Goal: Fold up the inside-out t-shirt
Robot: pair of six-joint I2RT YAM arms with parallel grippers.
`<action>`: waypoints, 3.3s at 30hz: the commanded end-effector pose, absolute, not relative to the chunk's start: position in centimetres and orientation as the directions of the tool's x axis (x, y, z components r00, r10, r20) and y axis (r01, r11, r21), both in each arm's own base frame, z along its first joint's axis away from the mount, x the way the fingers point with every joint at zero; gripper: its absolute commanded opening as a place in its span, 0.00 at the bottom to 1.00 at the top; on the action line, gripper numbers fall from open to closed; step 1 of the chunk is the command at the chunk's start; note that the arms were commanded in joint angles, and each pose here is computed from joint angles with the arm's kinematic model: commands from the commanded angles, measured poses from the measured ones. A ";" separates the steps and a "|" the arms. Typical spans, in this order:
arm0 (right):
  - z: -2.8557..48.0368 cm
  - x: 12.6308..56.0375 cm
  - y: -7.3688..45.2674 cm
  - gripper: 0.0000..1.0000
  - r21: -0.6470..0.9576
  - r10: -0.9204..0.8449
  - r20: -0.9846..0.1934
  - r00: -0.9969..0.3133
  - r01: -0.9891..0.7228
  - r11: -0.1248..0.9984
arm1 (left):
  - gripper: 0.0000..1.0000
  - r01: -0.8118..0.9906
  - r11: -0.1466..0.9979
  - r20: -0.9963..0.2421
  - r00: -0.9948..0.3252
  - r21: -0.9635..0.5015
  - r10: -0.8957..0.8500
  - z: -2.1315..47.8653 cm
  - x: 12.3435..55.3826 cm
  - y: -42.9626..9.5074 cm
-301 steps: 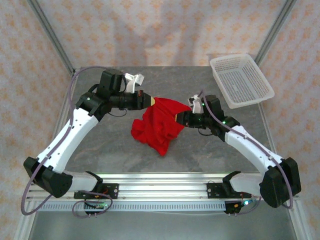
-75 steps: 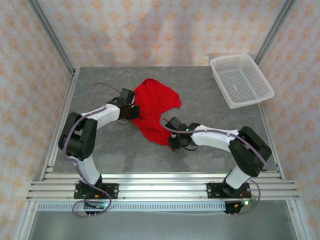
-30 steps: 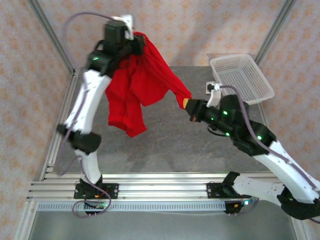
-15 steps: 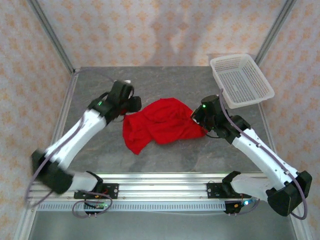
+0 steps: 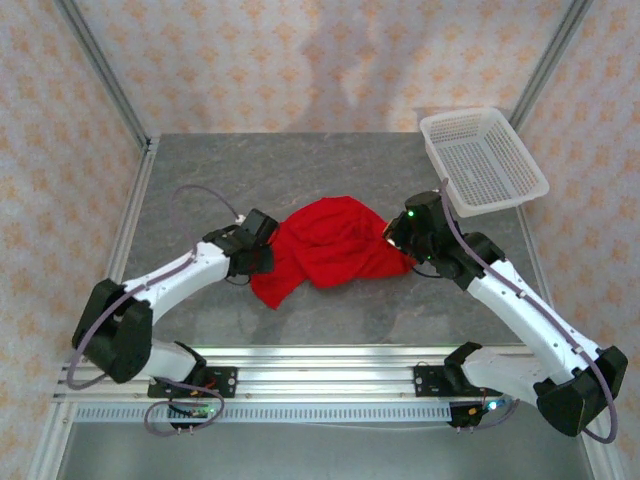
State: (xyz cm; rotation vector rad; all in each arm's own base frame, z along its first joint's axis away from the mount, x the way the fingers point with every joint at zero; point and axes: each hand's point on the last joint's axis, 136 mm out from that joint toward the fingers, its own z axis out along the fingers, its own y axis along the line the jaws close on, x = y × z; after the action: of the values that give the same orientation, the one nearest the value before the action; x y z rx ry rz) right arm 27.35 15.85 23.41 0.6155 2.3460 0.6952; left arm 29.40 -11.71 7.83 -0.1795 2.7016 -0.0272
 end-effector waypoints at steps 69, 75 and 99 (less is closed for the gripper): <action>55.1 17.8 2.0 0.00 0.648 0.648 -0.760 -0.034 -0.097 0.755 | 0.00 -0.150 0.856 -0.767 -0.388 -0.494 -0.511 38.3 30.5 -3.0; 53.4 24.0 6.6 0.00 0.599 0.579 -0.788 -0.211 -0.043 0.800 | 0.00 -0.244 0.883 -0.764 -0.443 -0.401 -0.469 36.2 36.5 -1.9; 24.4 39.9 12.7 0.00 0.408 0.522 -0.525 -0.673 0.339 0.848 | 0.31 -0.483 0.660 -0.355 -0.580 -0.575 -0.733 16.1 29.9 -7.4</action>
State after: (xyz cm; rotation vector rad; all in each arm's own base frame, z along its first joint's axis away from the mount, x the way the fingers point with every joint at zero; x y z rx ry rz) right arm 40.06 12.73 22.34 0.6180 2.4431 0.3085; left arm 33.11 -4.15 18.40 -0.8042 2.3017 -0.4293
